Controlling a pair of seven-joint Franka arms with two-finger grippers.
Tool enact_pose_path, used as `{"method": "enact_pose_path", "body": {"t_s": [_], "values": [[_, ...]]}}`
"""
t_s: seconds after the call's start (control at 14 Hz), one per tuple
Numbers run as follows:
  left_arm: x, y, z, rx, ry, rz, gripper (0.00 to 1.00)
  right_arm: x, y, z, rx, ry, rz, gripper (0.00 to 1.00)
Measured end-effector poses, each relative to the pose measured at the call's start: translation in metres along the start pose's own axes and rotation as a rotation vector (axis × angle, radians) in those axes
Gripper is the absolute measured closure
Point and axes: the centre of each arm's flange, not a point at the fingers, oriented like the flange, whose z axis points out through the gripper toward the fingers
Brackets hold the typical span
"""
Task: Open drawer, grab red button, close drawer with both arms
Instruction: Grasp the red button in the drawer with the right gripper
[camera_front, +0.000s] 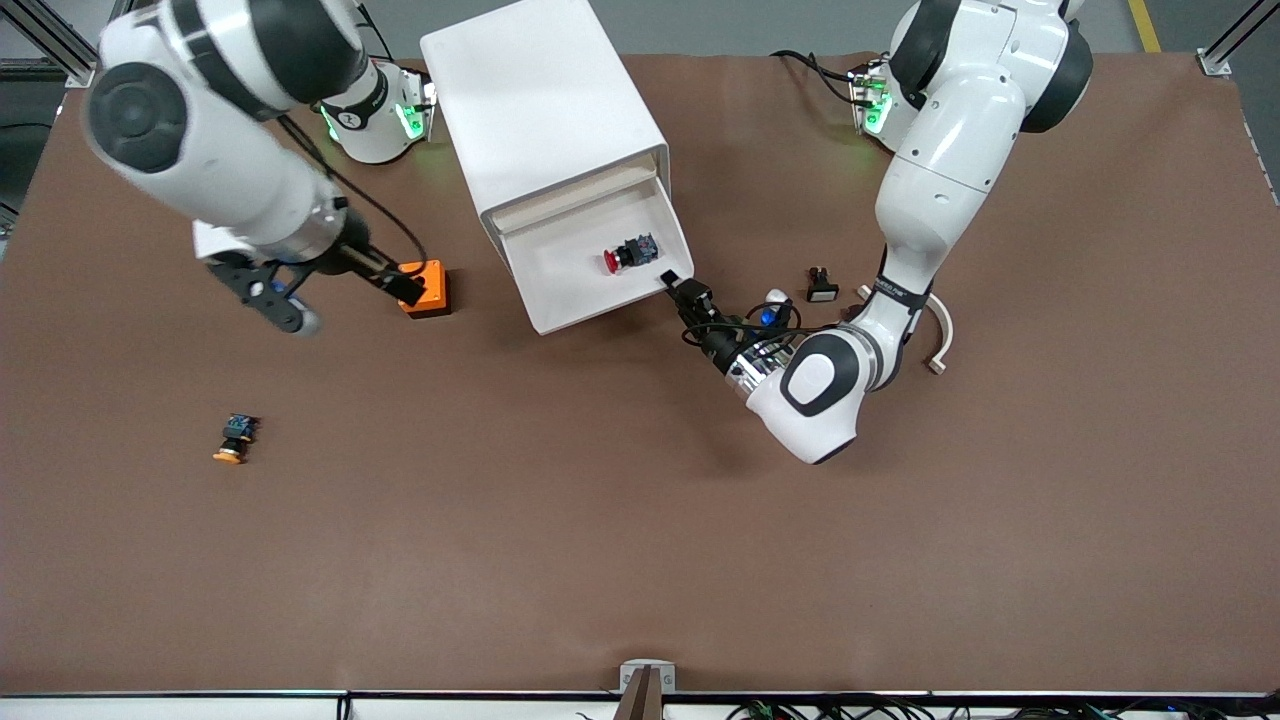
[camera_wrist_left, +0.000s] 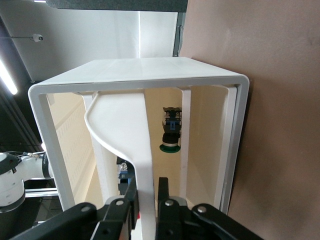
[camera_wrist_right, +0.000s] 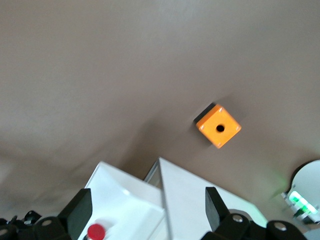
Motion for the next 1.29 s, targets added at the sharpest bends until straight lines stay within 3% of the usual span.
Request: {"method": "enact_pose_path", "body": {"t_s": [0.14,0.21,0.71,1.14,1.29], "values": [[0.0,0.0,-0.002,0.0,-0.004,0.0,0.8,-0.038,-0.026,0.021,0.012,0.017,0.044,0.0],[0.0,0.0,-0.003,-0.004,-0.007,0.005,0.74,-0.056,-0.038,0.035,0.016,0.024,0.064,0.0],[-0.019,-0.027,-0.03,-0.039,-0.061,0.225,0.03,-0.153,-0.1,0.123,0.004,0.073,0.213,0.0],[-0.018,-0.043,-0.07,-0.091,-0.101,0.692,0.0,-0.2,-0.129,0.191,0.0,0.136,0.324,0.0],[-0.018,-0.049,-0.082,-0.133,-0.081,0.858,0.0,-0.203,-0.134,0.2,-0.004,0.139,0.357,0.0]]}}
